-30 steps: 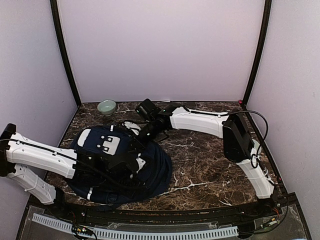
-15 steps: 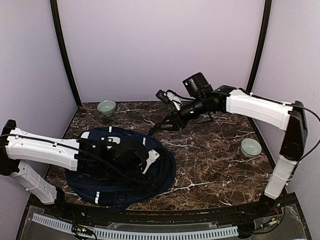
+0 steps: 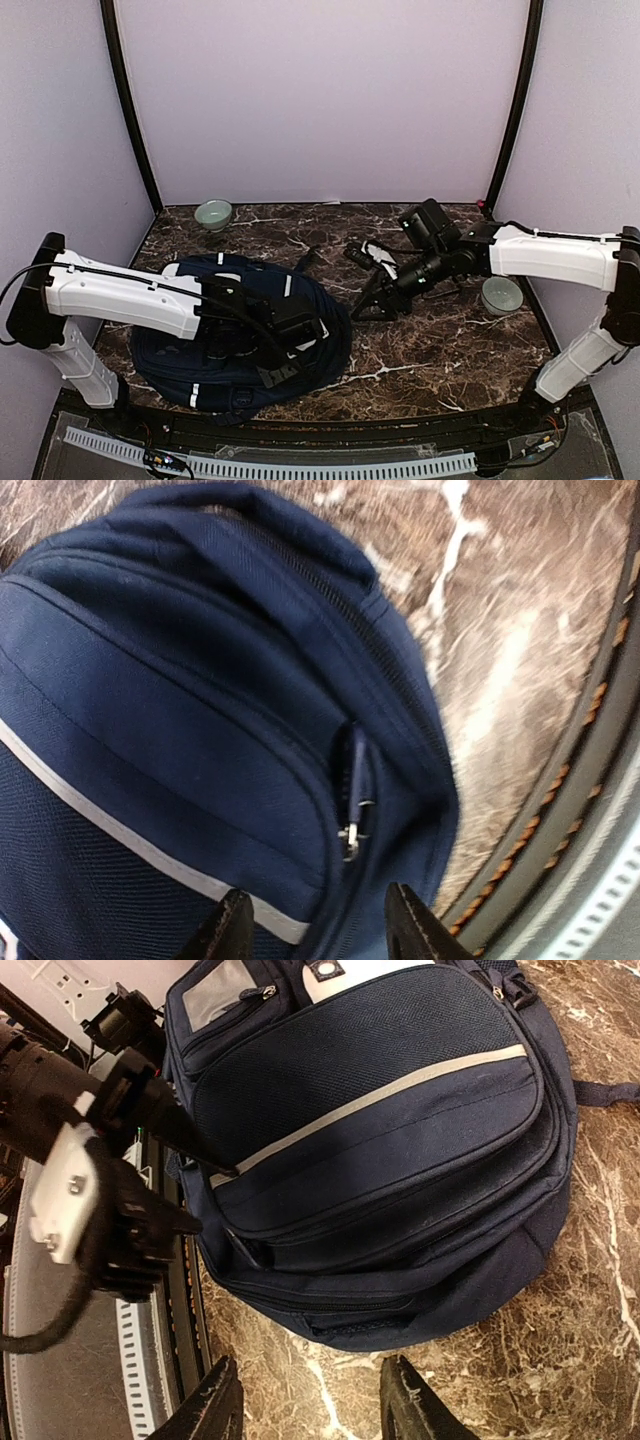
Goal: Pack the student bag
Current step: Pick up the student bag from the center of the board.
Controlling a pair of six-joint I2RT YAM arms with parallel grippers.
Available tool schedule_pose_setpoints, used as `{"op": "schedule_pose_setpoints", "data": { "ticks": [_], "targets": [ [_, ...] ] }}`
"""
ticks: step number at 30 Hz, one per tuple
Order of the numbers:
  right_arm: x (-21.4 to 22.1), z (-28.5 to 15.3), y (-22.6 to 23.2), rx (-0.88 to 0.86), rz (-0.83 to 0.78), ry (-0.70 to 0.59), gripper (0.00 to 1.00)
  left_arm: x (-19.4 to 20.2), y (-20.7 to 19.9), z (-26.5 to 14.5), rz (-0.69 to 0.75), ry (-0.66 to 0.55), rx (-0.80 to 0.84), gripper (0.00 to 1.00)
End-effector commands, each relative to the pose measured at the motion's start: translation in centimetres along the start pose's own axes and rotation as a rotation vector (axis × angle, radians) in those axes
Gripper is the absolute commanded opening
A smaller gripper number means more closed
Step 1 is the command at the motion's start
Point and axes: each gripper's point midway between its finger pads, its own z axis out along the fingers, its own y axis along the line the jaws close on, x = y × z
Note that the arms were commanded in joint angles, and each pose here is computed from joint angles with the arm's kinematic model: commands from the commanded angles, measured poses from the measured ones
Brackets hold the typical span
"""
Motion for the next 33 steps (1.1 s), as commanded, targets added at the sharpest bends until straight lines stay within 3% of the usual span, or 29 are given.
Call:
{"op": "schedule_pose_setpoints", "data": {
  "ticks": [1, 9, 17, 21, 25, 33],
  "targets": [
    [-1.0, -0.7, 2.2, -0.089, -0.099, -0.072, 0.47, 1.9, 1.8, -0.1, 0.134, 0.103, -0.105, 0.47],
    [0.8, 1.2, 3.0, -0.161, -0.174, -0.019, 0.41, 2.7, 3.1, 0.2, 0.126, 0.111, -0.183, 0.33],
    [1.0, 2.9, 3.5, -0.165, -0.229, 0.0, 0.38, 0.6, 3.2, -0.9, 0.058, -0.049, -0.149, 0.1],
    [1.4, 4.3, 3.9, -0.147, -0.306, 0.016, 0.4, -1.4, 3.0, -1.9, -0.03, -0.199, -0.081, 0.0],
    [1.1, 5.5, 4.0, -0.131, -0.322, 0.004, 0.42, -1.8, 3.0, -2.4, -0.103, -0.28, -0.031, 0.0],
    [1.2, 8.5, 4.9, -0.132, -0.304, 0.015, 0.43, -1.5, 3.0, -2.2, -0.18, -0.331, -0.006, 0.0]
  ]
}}
